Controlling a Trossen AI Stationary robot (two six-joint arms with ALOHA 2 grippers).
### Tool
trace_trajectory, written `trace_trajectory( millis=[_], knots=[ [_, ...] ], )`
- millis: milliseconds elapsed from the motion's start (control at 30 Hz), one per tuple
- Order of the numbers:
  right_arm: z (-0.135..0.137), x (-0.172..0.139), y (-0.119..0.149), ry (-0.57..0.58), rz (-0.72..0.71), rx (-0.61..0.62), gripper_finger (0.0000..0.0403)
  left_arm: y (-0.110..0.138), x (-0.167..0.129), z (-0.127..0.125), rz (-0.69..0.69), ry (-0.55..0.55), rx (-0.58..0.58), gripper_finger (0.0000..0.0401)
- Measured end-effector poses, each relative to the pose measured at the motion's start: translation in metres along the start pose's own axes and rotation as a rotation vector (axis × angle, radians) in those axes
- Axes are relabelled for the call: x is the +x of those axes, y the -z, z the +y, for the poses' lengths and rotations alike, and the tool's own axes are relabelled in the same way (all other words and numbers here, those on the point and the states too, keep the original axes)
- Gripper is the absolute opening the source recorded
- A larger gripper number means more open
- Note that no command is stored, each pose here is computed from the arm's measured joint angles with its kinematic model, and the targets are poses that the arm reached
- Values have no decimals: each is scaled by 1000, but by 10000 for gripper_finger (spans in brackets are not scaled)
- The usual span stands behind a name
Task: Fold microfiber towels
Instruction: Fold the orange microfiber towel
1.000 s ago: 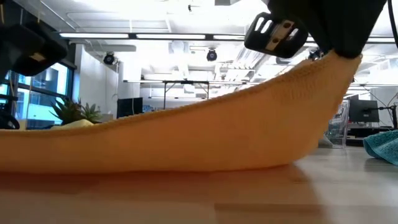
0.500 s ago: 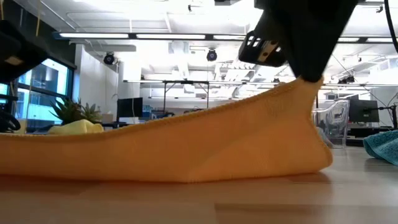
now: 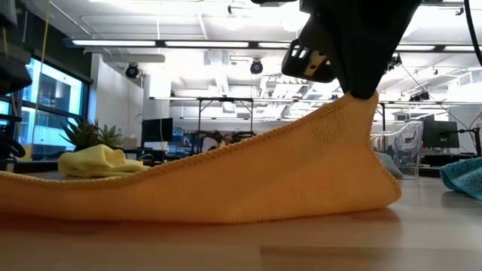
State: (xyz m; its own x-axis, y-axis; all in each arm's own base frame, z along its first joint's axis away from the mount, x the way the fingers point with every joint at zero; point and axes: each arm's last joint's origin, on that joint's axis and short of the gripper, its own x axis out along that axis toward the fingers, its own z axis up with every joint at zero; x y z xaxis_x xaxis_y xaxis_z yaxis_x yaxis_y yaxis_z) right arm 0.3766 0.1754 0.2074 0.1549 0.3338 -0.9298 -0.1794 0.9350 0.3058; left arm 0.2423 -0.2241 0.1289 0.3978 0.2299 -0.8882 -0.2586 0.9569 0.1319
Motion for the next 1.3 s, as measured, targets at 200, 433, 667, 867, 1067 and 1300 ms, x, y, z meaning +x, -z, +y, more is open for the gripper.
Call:
trace_trajectory(
  millis=[200,433,667,867,1067,1300],
  knots=[
    [0,0,-1,-3,-8,-12,0,11,-12,7,45,-126,-33,241],
    [0,0,-1,-3,-12,-8,0,21,-22,-1,-41,-122,-60,199],
    [1,0,-3,-9,-32,7,0,21,-19,-11,-88,-68,18,182],
    [1,0,-3,-9,-34,19,0,25,-7,-17,-73,-72,99,182],
    [1,0,-5,-14,-47,29,0,25,-7,-17,-104,-89,103,177],
    [1,0,-5,-13,-56,27,0,30,-10,-20,-108,-83,198,115]
  ],
)
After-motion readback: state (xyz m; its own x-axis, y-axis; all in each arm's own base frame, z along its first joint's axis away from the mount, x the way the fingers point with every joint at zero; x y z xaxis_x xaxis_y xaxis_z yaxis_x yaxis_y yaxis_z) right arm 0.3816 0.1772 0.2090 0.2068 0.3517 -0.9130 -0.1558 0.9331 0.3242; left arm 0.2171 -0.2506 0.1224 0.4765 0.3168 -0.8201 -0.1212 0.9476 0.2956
